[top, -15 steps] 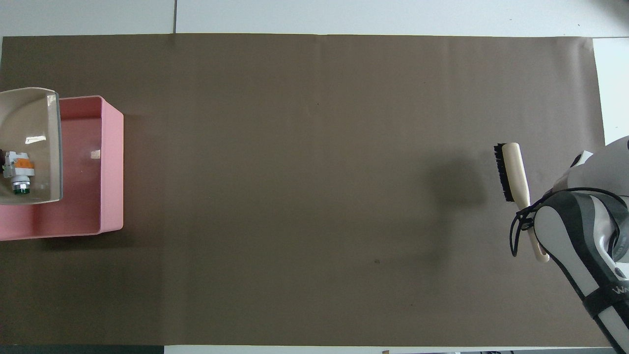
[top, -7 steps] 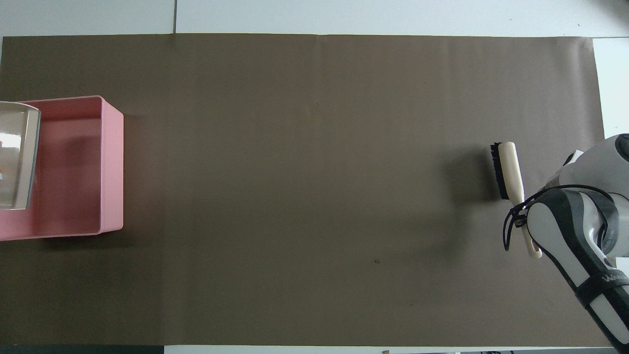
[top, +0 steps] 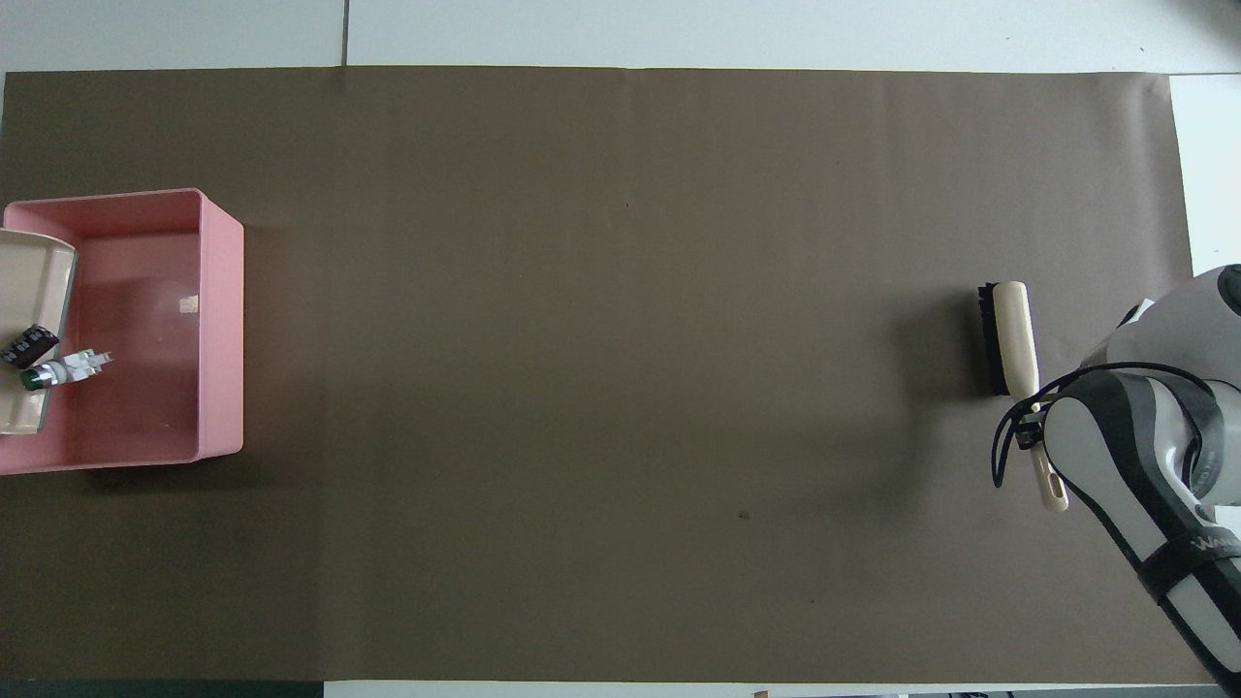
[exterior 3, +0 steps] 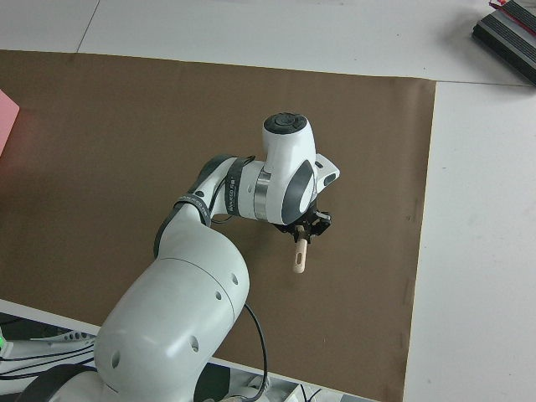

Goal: Clean e-waste and dump in bin
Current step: 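Tip the dustpan with the left gripper to pour the items into the bin, then set the brush down with the right gripper while the left gripper returns the dustpan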

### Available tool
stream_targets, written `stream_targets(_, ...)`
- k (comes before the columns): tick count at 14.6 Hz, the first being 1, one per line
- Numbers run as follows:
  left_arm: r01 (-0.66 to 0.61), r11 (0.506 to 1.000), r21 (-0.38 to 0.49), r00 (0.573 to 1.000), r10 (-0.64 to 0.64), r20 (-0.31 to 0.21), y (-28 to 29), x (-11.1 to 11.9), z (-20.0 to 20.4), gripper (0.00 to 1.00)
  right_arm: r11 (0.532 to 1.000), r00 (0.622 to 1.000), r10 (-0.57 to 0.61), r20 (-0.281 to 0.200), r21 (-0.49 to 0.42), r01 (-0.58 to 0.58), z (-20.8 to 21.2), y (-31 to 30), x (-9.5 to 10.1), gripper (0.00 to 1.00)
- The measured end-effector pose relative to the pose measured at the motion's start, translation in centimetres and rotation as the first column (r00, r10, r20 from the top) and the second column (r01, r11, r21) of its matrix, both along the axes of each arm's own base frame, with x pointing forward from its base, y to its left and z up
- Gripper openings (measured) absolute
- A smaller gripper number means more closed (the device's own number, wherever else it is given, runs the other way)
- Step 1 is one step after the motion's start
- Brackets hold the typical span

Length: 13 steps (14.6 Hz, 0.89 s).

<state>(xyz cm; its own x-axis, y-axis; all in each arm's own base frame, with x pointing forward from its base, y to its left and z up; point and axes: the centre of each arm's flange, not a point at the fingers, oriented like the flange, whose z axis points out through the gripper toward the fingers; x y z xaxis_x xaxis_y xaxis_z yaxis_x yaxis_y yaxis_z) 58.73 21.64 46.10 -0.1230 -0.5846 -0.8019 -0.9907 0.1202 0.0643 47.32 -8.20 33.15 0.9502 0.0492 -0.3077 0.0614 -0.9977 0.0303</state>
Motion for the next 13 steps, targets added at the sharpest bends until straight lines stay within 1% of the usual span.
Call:
stream_targets(1, 0.004, 1.0, 0.015, 1.0, -0.004, 0.003, 0.1, -0.1, 0.4, 0.32, 1.0, 1.0, 0.001, 0.0, 0.0, -0.001, 0.0, 0.0, 0.0, 0.31)
stream_targets(2, 0.009, 0.999, 0.032, 1.0, -0.009, 0.005, 0.1, -0.3, 1.0, 0.32, 1.0, 1.0, 0.002, 0.0, 0.001, -0.002, 0.0, 0.0, 0.0, 0.31)
stream_targets(3, 0.013, 0.999, 0.048, 1.0, -0.013, 0.011, 0.1, -0.4, 1.7, 0.32, 1.0, 1.0, 0.006, 0.0, 0.002, -0.006, 0.0, 0.0, 0.0, 0.34)
stream_targets(6, 0.01, 0.997, 0.073, 0.998, -0.014, 0.054, -0.5, -1.2, 5.1, 0.32, 0.999, 0.999, 0.035, 0.001, 0.011, -0.035, 0.1, 0.0, 0.1, 0.65)
stream_targets(7, 0.005, 0.997, 0.081, 0.997, -0.01, 0.071, -0.8, -1.6, 6.4, 0.32, 0.999, 0.999, 0.042, 0.008, 0.01, -0.042, 0.4, 0.2, 0.3, 0.77)
stream_targets(8, 0.003, 0.997, 0.08, 0.996, -0.011, 0.091, -1.3, -2.0, 7.7, 0.32, 0.999, 0.998, 0.049, 0.025, 0.006, -0.05, 1.1, 0.5, 0.7, 0.87)
stream_targets(9, 0.001, 0.998, 0.067, 0.994, -0.008, 0.108, -2.1, -2.4, 8.7, 0.32, 0.999, 0.997, 0.054, 0.052, -0.003, -0.054, 2.3, 1.0, 1.2, 0.97)
stream_targets(10, -0.009, 0.999, 0.037, 0.994, 0.005, 0.114, -3.4, -2.7, 9.1, 0.32, 0.999, 0.995, 0.05, 0.09, -0.016, -0.049, 4.0, 1.8, 2.0, 0.99)
stream_targets(11, -0.025, 1.0, -0.001, 0.994, 0.025, 0.106, -5.0, -3.0, 9.1, 0.32, 0.999, 0.99, 0.044, 0.136, -0.03, -0.041, 6.1, 2.7, 2.9, 0.99)
stream_targets(13, -0.032, 0.997, -0.075, 0.997, 0.037, 0.07, -9.7, -3.0, 8.4, 0.32, 0.998, 0.971, 0.049, 0.234, -0.048, -0.038, 10.6, 4.5, 4.8, 0.99)
